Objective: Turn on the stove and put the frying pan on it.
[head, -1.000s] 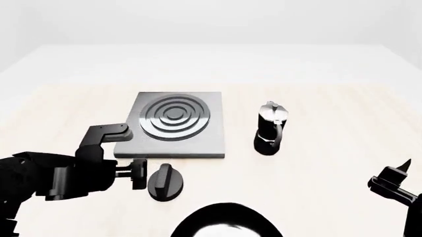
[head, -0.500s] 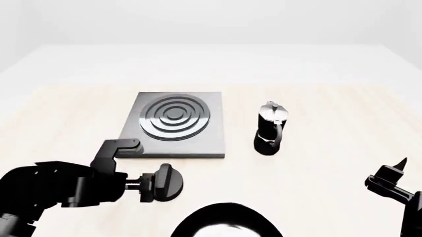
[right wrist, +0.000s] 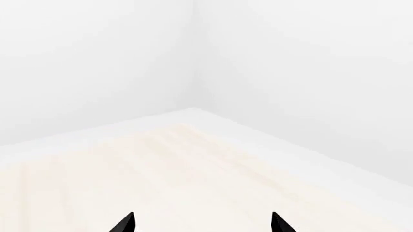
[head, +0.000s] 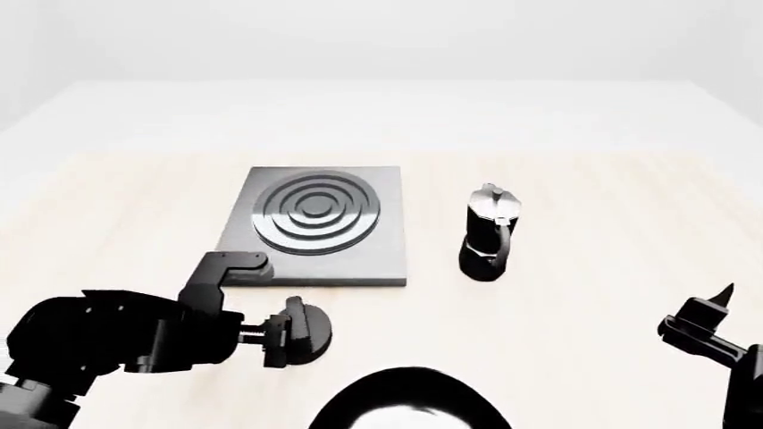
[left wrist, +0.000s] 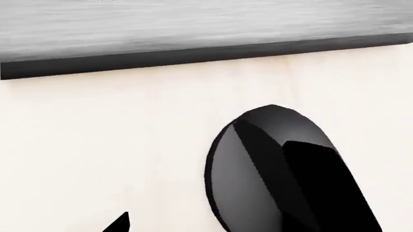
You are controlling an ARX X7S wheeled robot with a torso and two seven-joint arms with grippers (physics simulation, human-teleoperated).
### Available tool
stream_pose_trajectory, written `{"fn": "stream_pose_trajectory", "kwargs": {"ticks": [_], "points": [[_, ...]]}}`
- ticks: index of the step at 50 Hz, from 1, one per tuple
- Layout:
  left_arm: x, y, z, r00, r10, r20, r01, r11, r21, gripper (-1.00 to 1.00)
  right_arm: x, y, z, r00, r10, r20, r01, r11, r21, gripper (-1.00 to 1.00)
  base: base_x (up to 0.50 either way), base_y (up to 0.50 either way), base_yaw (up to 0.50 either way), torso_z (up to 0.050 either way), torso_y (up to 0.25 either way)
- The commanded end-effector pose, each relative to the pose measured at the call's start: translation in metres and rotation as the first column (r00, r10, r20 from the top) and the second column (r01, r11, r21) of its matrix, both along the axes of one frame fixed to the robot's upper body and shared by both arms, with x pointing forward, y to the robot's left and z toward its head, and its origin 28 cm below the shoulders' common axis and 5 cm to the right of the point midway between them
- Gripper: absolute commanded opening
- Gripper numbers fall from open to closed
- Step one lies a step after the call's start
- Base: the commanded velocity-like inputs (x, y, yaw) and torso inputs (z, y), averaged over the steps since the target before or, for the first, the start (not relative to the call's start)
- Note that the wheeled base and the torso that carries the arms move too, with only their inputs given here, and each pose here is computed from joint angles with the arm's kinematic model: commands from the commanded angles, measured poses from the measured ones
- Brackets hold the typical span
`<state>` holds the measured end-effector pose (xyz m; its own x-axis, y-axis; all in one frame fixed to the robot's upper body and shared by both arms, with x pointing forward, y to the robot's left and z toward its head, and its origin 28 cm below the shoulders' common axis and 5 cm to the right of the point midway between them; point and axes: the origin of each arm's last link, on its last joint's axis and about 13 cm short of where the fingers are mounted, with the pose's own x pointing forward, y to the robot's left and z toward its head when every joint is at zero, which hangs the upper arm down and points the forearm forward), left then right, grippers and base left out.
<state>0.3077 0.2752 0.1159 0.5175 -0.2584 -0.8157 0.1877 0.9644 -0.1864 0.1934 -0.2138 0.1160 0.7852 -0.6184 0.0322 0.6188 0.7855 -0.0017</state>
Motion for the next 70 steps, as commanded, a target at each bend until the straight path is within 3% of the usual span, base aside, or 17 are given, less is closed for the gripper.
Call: {"fn": "stream_pose_trajectory", "kwargs": {"ticks": [1, 10, 24, 31, 47, 50, 53, 54, 55, 56, 57, 62, 65, 66, 68, 69, 70], "points": [[0.006, -0.014, 0.004, 0.998, -0.06, 0.032, 0.061, 0.998, -0.036, 1.0, 0.0, 0.0, 0.002, 1.0, 0.002, 0.004, -0.002, 1.0, -0.001, 1.0, 0.0, 0.0, 0.0, 0.0, 0.0], [0.015, -0.022, 0.005, 0.996, -0.061, 0.067, 0.063, 0.997, -0.034, 1.0, 0.0, 0.001, -0.002, 1.0, 0.003, -0.003, -0.003, 1.0, 0.003, 1.0, 0.0, 0.0, 0.0, 0.0, 0.0], [0.034, -0.033, 0.015, 0.986, 0.053, 0.16, -0.057, 0.998, 0.018, 1.0, -0.001, 0.001, -0.003, 1.0, 0.003, -0.001, -0.003, 1.0, 0.003, 1.0, 0.0, 0.0, 0.0, 0.0, 0.0], [0.039, -0.03, 0.018, 0.975, 0.12, 0.188, -0.129, 0.991, 0.035, 1.0, -0.001, 0.0, -0.002, 1.0, 0.003, -0.001, -0.003, 1.0, 0.004, 1.0, 0.0, 0.0, 0.0, 0.0, 0.0], [0.035, -0.029, 0.025, 0.966, 0.113, 0.234, -0.122, 0.992, 0.024, 1.0, 0.0, 0.001, 0.001, 1.0, 0.007, 0.003, -0.007, 1.0, 0.001, 1.0, 0.0, 0.0, 0.0, 0.0, 0.0], [0.026, -0.034, 0.052, 0.913, 0.056, 0.405, -0.07, 0.997, 0.02, 1.0, 0.001, 0.002, 0.0, 1.0, 0.008, -0.001, -0.008, 1.0, 0.001, 1.0, 0.0, 0.0, 0.0, 0.0, 0.0], [0.019, -0.036, 0.08, 0.875, 0.081, 0.478, -0.057, 0.996, -0.065, 1.0, 0.002, 0.003, 0.0, 1.0, 0.013, -0.003, -0.013, 1.0, -0.002, 1.0, 0.0, 0.0, 0.0, 0.0, 0.0], [0.012, -0.037, 0.102, 0.843, 0.071, 0.533, -0.058, 0.997, -0.042, 1.0, 0.003, 0.004, 0.0, 1.0, 0.02, -0.004, -0.02, 1.0, -0.004, 1.0, 0.0, 0.0, 0.0, 0.0, 0.0], [0.009, -0.037, 0.11, 0.836, 0.069, 0.545, -0.052, 0.998, -0.047, 1.0, 0.003, 0.005, 0.0, 1.0, 0.022, -0.003, -0.022, 1.0, -0.005, 1.0, 0.0, 0.0, 0.0, 0.0, 0.0], [0.003, -0.037, 0.129, 0.791, 0.073, 0.607, -0.063, 0.997, -0.038, 1.0, 0.004, 0.006, 0.0, 1.0, 0.031, -0.003, -0.032, 0.999, -0.004, 1.0, 0.0, 0.0, 0.0, 0.0, 0.0], [0.0, -0.037, 0.135, 0.781, 0.079, 0.62, -0.07, 0.997, -0.039, 1.0, 0.004, 0.006, 0.0, 0.999, 0.041, -0.004, -0.041, 0.999, 0.0, 1.0, 0.0, 0.0, 0.0, 0.0, 0.0], [-0.006, -0.04, 0.141, 0.711, 0.092, 0.697, -0.154, 0.988, 0.027, 1.0, 0.007, 0.012, 0.008, 0.996, 0.085, 0.018, -0.085, 0.996, -0.013, 1.0, 0.0, 0.0, 0.0, 0.0, 0.0], [-0.006, -0.04, 0.138, 0.707, 0.066, 0.704, -0.119, 0.993, 0.026, 1.0, 0.008, 0.013, 0.011, 0.996, 0.087, 0.022, -0.086, 0.996, -0.018, 1.0, 0.0, 0.0, 0.0, 0.0, 0.0], [-0.006, -0.041, 0.137, 0.693, 0.01, 0.721, -0.061, 0.997, 0.045, 1.0, 0.008, 0.012, 0.012, 0.996, 0.086, 0.023, -0.086, 0.996, -0.019, 1.0, 0.0, 0.0, 0.0, 0.0, 0.0], [-0.004, -0.041, 0.138, 0.693, 0.028, 0.72, -0.063, 0.998, 0.021, 1.0, 0.008, 0.012, 0.013, 0.996, 0.085, 0.024, -0.085, 0.996, -0.022, 1.0, 0.0, 0.0, 0.0, 0.0, 0.0], [-0.003, -0.04, 0.142, 0.659, 0.018, 0.752, -0.056, 0.998, 0.025, 1.0, 0.008, 0.012, 0.014, 0.996, 0.089, 0.029, -0.088, 0.996, -0.024, 1.0, 0.0, 0.0, 0.0, 0.0, 0.0], [-0.003, -0.04, 0.142, 0.66, 0.022, 0.751, -0.059, 0.998, 0.022, 1.0, 0.008, 0.013, 0.015, 0.995, 0.091, 0.032, -0.09, 0.996, -0.026, 1.0, 0.0, 0.0, 0.0, 0.0, 0.0]]}}
